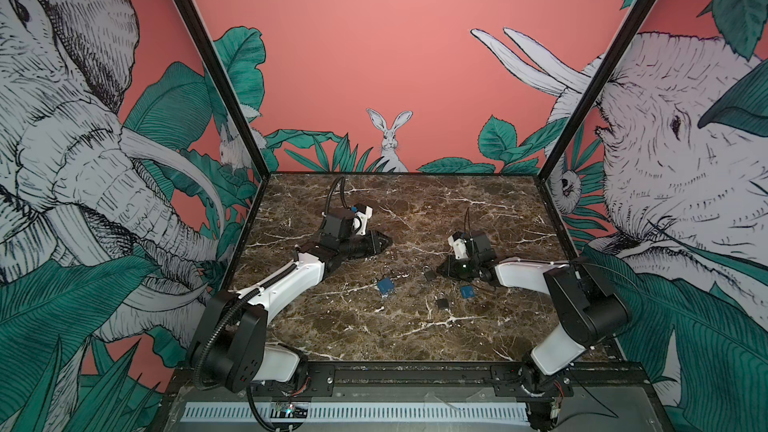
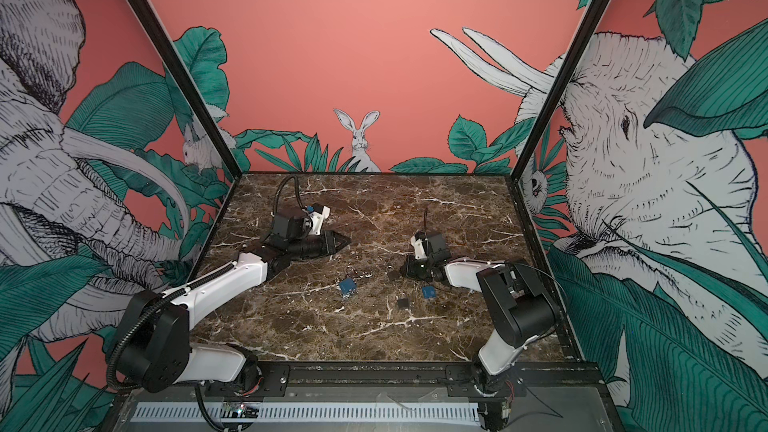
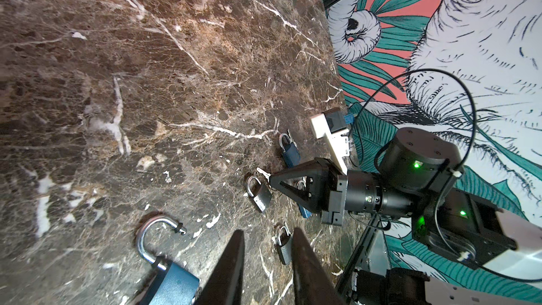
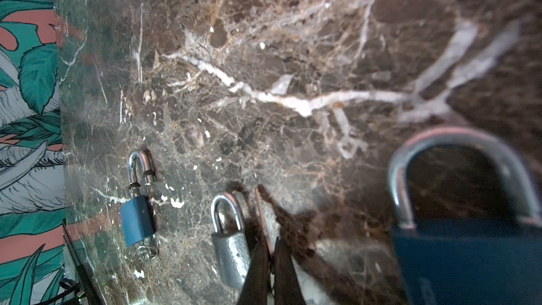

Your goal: Lock with the key

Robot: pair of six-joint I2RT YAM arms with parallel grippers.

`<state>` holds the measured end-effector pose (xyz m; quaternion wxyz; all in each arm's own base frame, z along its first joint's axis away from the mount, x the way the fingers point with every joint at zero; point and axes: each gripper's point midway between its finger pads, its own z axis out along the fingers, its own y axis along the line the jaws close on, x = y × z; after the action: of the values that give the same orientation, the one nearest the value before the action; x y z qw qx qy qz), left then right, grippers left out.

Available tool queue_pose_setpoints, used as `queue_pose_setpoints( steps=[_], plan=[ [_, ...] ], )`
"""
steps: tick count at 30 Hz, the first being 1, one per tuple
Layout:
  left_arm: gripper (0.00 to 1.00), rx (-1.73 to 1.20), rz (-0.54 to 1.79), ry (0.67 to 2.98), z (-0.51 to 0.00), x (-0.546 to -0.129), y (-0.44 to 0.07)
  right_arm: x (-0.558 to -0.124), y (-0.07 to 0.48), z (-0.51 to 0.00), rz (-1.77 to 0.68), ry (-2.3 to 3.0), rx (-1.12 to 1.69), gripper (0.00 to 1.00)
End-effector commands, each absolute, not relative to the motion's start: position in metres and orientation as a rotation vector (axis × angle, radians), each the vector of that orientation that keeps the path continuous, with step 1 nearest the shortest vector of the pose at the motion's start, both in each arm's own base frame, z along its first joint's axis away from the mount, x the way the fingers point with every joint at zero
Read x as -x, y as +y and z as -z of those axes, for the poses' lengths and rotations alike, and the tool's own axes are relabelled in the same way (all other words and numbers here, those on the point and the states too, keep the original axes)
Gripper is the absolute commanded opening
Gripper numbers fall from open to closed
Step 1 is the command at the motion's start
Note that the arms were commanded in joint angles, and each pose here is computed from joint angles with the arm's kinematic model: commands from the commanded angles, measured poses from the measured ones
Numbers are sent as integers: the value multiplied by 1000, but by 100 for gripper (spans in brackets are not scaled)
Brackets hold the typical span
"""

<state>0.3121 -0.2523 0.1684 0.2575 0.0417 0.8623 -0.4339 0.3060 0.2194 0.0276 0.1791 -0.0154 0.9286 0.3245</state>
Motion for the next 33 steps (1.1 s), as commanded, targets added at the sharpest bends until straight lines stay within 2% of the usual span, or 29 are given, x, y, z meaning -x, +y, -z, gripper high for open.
queue_pose_setpoints(
  steps=[1,8,17,25,33],
  plan=[
    [30,-126,1170,2330,-168,-311,-249,-312,224,-27,-918,2613,42,7],
    [31,-119,1167,2328,-167,-312,-247,-306,222,-38,-911,2597,40,18],
    [30,-111,1155,2308,-174,-313,-243,-297,216,-78,-810,2527,85,23],
    [30,-9,1070,2310,-172,-315,-206,-270,245,-115,-551,2469,383,28],
    [30,188,1067,2301,-163,-308,-150,-244,309,-111,-344,2449,739,41]
  ],
)
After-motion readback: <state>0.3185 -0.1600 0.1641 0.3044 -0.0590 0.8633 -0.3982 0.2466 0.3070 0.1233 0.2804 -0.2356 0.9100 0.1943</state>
